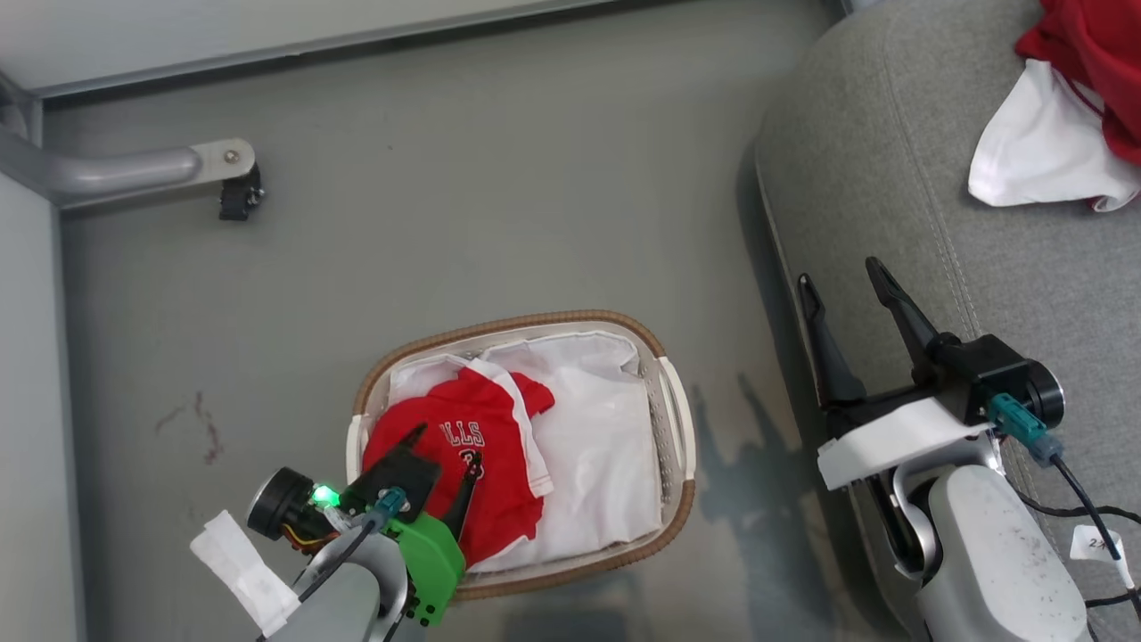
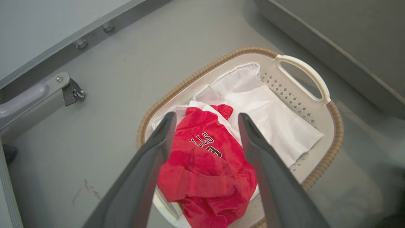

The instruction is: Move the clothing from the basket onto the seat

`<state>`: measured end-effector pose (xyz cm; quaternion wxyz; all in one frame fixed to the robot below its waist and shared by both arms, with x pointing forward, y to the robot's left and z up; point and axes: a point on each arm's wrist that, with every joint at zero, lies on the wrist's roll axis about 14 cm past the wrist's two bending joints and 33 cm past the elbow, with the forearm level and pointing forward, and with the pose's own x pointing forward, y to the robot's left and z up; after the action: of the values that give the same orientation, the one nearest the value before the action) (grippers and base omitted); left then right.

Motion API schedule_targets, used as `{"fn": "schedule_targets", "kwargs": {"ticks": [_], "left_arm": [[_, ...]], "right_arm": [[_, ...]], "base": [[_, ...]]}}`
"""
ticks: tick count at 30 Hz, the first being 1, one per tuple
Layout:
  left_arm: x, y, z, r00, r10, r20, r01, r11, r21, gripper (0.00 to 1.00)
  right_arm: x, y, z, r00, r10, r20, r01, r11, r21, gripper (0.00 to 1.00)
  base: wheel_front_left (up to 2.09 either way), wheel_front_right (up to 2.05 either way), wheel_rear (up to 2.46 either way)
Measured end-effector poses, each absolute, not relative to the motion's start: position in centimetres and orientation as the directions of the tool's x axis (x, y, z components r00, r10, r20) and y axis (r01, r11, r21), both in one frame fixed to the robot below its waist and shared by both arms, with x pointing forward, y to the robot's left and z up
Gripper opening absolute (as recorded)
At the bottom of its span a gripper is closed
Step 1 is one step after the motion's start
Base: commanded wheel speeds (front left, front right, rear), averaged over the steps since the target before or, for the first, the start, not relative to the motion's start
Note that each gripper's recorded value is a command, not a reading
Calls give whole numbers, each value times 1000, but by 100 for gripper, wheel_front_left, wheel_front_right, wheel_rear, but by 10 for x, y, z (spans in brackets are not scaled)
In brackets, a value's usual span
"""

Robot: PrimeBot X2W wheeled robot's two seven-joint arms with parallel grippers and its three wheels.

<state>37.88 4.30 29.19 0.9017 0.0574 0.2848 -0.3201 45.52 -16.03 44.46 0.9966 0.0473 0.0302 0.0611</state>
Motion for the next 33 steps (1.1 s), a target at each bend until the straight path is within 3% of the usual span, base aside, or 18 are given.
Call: {"fn": "schedule_targets", "kwargs": {"ticks": [8,13,32,33], "left_arm": [[341,38,223,372,-549,-749,737,665,-122,100],[330,38,195,254,-531,-808,790,596,-143,100],[313,58,119,-31,-362,-932,900,395,-183,100],[313,59,116,-41,-349,-936,903,388,-184,89]], "right_arm": [[468,-170,423,990,105,-94,-95,990,105,100],[471,-176,409,988,91,-121,-77,991,111,100],[469,-199,371,976,38,-216,-10,992,129,100],[469,-201,370,975,34,-218,-5,991,130,100]], "base": [[0,0,0],[0,0,0],[0,0,0],[0,0,0]]}}
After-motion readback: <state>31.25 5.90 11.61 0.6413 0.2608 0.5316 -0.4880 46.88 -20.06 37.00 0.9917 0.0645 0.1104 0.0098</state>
